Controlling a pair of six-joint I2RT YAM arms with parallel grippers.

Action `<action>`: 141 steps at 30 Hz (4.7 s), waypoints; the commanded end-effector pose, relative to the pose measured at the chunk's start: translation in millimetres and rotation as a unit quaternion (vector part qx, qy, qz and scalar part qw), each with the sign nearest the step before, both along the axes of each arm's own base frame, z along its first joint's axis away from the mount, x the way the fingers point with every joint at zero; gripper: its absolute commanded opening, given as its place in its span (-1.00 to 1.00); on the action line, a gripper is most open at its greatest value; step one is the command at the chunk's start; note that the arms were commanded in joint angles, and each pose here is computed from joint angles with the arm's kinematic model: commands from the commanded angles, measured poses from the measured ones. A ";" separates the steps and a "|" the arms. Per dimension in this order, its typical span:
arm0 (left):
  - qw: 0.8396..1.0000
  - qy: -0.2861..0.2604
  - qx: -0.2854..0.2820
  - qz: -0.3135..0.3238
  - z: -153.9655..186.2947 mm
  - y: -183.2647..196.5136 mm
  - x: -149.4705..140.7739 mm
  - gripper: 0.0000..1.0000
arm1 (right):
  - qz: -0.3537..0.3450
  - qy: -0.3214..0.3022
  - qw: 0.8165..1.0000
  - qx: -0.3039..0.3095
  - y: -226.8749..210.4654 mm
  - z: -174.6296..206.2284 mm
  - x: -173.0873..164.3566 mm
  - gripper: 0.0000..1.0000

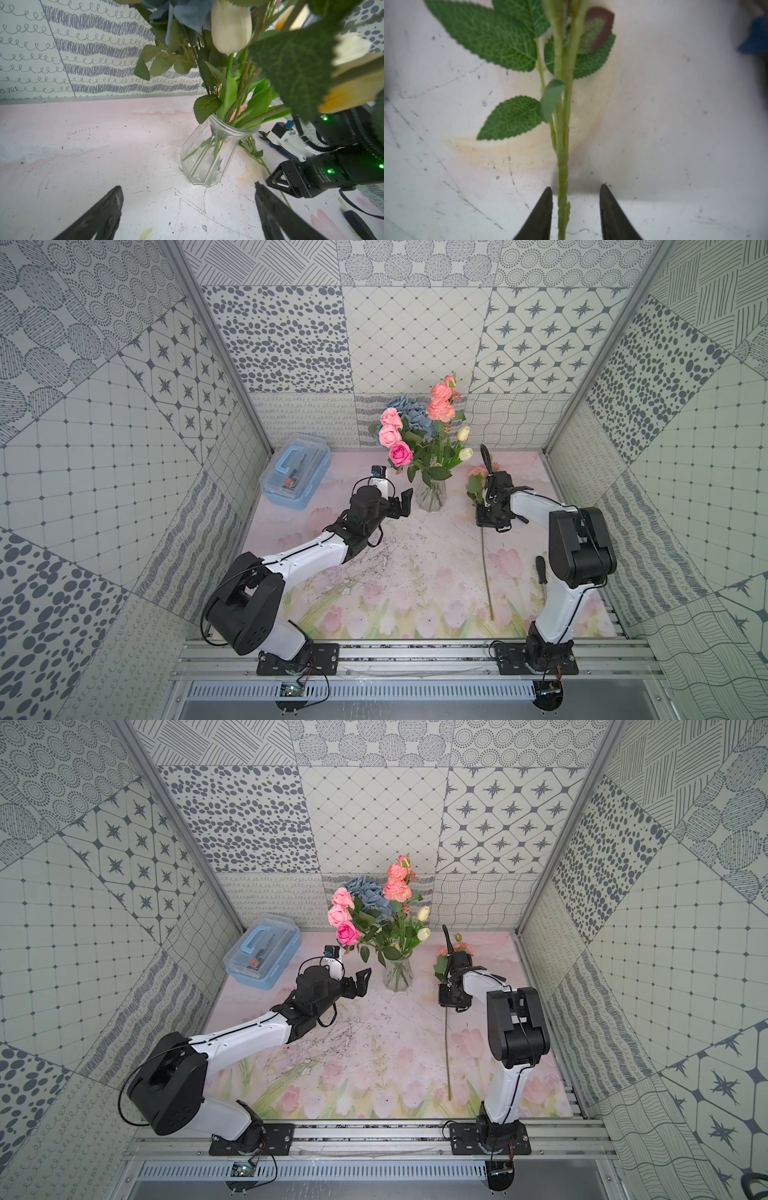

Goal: Pick out pink flowers from the vase
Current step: Place the flower at the center of the board, then pick up the flower from the vase.

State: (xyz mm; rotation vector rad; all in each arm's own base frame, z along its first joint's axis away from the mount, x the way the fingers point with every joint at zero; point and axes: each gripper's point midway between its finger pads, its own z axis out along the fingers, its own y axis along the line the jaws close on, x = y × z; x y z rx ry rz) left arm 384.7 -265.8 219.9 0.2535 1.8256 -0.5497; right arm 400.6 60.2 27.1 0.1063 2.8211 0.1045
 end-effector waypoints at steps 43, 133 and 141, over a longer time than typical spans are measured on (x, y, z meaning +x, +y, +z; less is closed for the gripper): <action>0.955 -0.231 -0.153 -0.109 94.4 -31.8 39.1 0.15 | -0.027 -0.280 0.958 0.049 2.4 135.7 -91.7 0.42; 0.804 -0.235 -0.173 -0.517 358.3 -116.6 -93.3 -1.00 | 0.160 -0.598 0.741 0.259 66.1 430.7 -149.7 0.51; 0.771 -0.157 -0.112 -0.607 293.1 -161.8 -124.2 -1.00 | 0.223 -0.610 0.706 0.282 88.5 472.5 -144.8 0.37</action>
